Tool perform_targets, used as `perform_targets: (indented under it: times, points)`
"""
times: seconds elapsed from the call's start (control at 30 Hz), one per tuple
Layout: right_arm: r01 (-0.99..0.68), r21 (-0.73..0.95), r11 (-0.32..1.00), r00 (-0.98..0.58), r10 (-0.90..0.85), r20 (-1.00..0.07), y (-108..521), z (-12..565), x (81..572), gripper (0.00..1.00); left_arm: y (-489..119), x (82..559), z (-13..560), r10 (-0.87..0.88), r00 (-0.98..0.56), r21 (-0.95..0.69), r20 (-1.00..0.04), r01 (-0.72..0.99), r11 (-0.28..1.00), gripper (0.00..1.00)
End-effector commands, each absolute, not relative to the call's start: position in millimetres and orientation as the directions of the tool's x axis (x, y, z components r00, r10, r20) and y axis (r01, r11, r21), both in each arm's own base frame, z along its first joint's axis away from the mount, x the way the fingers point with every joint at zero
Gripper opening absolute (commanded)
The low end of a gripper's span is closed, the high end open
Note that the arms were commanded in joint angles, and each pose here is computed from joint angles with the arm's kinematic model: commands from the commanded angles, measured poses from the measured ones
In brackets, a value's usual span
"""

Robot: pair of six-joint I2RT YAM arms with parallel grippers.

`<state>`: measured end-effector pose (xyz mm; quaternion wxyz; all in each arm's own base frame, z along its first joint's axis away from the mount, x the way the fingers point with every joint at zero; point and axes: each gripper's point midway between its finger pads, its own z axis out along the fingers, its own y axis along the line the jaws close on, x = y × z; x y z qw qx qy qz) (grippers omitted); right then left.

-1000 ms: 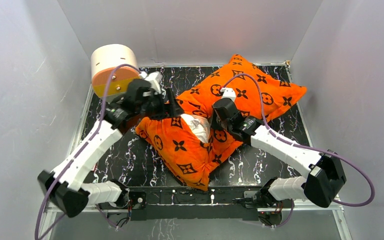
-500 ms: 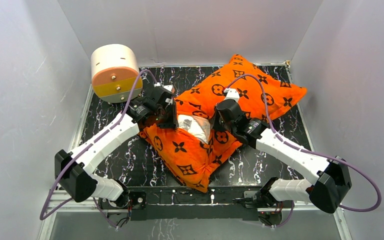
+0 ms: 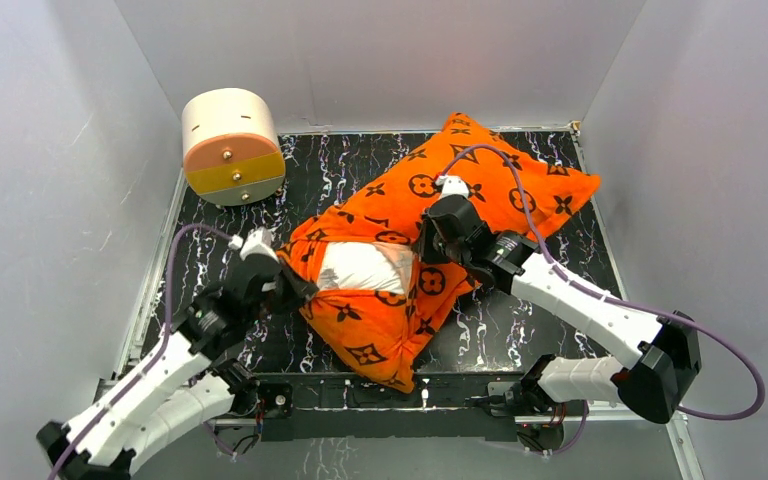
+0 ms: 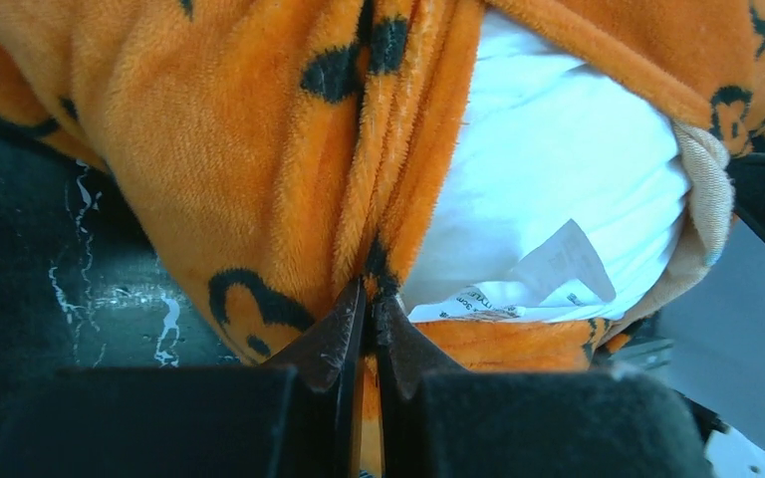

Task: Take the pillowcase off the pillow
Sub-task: Remove the pillow from the pillowcase.

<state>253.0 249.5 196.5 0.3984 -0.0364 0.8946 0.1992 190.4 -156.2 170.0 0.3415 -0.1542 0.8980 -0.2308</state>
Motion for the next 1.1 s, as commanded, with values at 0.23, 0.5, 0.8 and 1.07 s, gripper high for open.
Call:
perform_targets:
  times: [0.23, 0.5, 0.8, 1.07]
  points:
    - [-0.663, 0.346, 0.663, -0.615, -0.22, -0.757, 330.7, 275.5, 218.3, 0.29, -152.2, 176.7, 116.1, -0.365, -0.789, -0.46, -0.494, -0.119, 0.88, 0.0]
    - [-0.755, 0.186, 0.629, -0.503, -0.373, -0.78, 387.8, 292.2, 231.2, 0.62, -149.2, 180.7, 130.6, -0.368, -0.751, -0.481, -0.549, -0.076, 0.874, 0.0]
    - [-0.764, -0.092, 0.639, -0.392, -0.572, -0.72, 417.2, 248.9, 270.9, 0.71, -144.5, 179.5, 133.8, -0.382, -0.735, -0.485, -0.56, -0.083, 0.87, 0.0]
    - [-0.69, -0.266, 0.673, -0.334, -0.623, -0.708, 409.9, 239.9, 304.5, 0.22, -140.9, 178.3, 128.6, -0.382, -0.735, -0.473, -0.561, -0.094, 0.876, 0.0]
